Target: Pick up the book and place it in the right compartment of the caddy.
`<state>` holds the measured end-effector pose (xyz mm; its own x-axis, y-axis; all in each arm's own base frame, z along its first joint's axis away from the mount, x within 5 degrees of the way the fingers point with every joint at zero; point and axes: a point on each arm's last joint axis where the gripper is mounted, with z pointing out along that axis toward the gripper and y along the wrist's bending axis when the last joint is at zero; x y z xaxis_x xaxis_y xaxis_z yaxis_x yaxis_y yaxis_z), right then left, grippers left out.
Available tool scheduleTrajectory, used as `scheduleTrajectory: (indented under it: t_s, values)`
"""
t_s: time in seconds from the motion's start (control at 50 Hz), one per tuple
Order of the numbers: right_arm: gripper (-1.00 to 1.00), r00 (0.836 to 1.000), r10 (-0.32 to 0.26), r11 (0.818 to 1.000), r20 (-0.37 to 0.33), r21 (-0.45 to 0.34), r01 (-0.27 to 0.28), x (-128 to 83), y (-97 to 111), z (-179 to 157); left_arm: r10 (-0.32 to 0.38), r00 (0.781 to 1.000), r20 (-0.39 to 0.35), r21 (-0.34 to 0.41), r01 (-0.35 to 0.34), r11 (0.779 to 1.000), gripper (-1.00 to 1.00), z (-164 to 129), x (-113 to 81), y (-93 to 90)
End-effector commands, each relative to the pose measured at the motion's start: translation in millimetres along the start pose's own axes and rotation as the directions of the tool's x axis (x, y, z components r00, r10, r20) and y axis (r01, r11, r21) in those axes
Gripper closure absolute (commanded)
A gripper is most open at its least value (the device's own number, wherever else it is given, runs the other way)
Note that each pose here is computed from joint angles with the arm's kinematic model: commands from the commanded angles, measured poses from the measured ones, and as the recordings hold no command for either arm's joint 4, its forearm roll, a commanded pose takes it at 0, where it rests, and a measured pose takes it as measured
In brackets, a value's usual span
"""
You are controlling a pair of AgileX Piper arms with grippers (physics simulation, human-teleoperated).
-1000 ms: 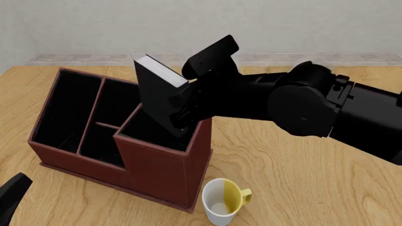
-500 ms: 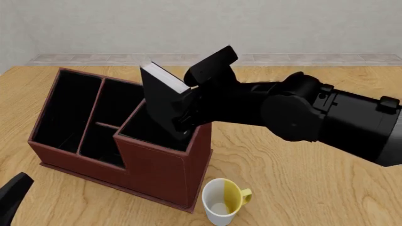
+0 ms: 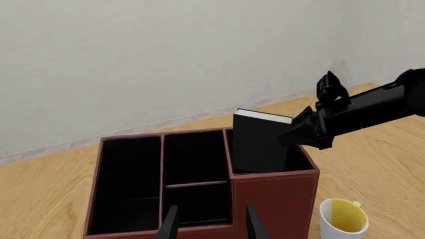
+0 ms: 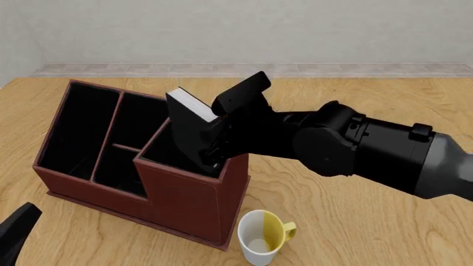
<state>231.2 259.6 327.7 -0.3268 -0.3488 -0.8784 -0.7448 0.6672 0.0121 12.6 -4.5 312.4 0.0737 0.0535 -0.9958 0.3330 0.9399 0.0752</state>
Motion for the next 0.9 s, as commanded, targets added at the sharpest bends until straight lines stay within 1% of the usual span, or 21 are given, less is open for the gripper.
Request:
scheduleTrajectory:
  t_s: [0.02, 0.48, 0.9]
  values:
    - [1.0, 1.0, -0.014, 1.0, 0.0, -0.002, 0.014, 3, 2, 3, -0.012, 1.0, 0.007, -0.028, 0.012, 1.0, -1.0, 2, 3.2, 0.2]
    - [1.0, 1.0, 0.01, 1.0, -0.016, -0.009, -0.01, 19, 5, 18, -0.01, 1.0, 0.012, -0.041, 0.01, 0.999, -1.0, 1, 0.0, 0.6]
    - [1.0, 1.0, 0.016, 1.0, -0.015, -0.011, -0.016, 21, 6, 17, -0.008, 1.0, 0.011, -0.042, 0.009, 0.999, -1.0, 0, -1.2, 0.6]
